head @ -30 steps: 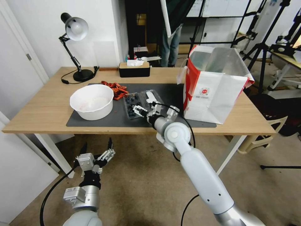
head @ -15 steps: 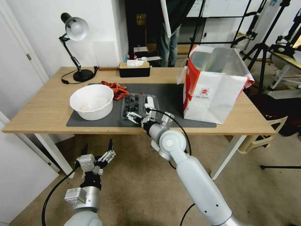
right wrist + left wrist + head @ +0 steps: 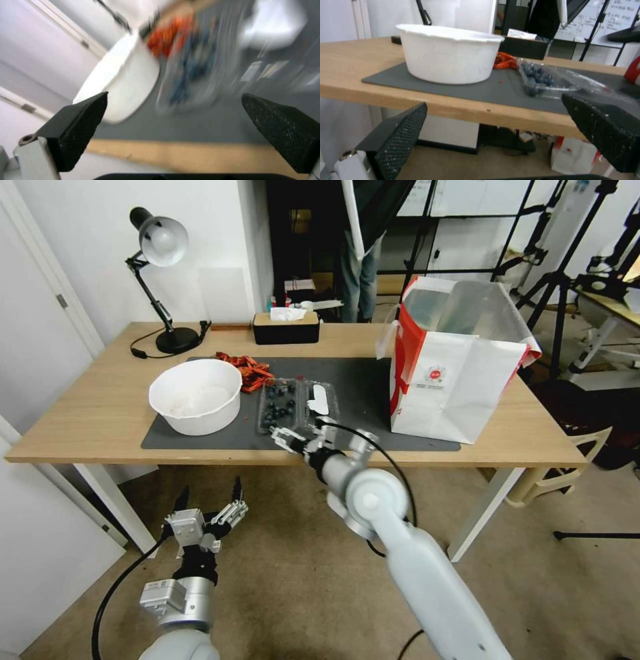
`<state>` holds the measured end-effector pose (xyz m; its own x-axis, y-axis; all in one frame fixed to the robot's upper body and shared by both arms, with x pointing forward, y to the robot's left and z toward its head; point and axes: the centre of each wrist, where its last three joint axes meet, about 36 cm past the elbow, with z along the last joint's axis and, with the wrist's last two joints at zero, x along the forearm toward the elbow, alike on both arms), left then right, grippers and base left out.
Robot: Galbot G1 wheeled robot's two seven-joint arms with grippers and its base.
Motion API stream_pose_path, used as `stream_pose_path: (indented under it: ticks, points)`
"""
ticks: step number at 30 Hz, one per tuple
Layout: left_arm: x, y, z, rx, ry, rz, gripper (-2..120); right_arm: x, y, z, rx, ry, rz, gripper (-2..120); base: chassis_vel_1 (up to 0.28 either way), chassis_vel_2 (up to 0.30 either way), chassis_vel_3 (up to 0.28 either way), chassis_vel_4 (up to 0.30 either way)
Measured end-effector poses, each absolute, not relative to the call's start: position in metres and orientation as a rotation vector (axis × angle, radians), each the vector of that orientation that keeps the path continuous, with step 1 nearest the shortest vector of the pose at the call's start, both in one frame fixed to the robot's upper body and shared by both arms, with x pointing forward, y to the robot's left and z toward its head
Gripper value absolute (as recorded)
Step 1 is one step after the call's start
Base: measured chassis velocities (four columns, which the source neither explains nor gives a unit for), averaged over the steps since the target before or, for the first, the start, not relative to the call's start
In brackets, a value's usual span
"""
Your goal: Close the takeout container lid, then place the container into the takeout bag.
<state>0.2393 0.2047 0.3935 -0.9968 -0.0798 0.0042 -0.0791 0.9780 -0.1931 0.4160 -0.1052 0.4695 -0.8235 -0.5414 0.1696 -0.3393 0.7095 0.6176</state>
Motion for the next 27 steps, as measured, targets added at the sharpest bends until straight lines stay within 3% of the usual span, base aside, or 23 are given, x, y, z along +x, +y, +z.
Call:
stream_pose_path:
  ticks: [7,9,16,27]
  points:
    - [0.235,0.208,0.398,-0.094,3.121,-0.324,100,0.389,-0.159,0.465,0.663,-2.949,-0.465,100,0.0,0.0,0.0,0.0]
    - [0.235,0.21,0.395,-0.081,3.131,-0.314,100,0.373,-0.186,0.456,0.626,-3.093,-0.238,100,0.0,0.0,0.0,0.0]
    - [0.237,0.214,0.39,-0.062,3.144,-0.307,100,0.336,-0.217,0.426,0.486,-3.27,0.066,100,0.0,0.0,0.0,0.0]
    - [0.24,0.218,0.383,-0.027,3.158,-0.265,100,0.277,-0.206,0.369,0.372,-3.283,0.028,100,0.0,0.0,0.0,0.0]
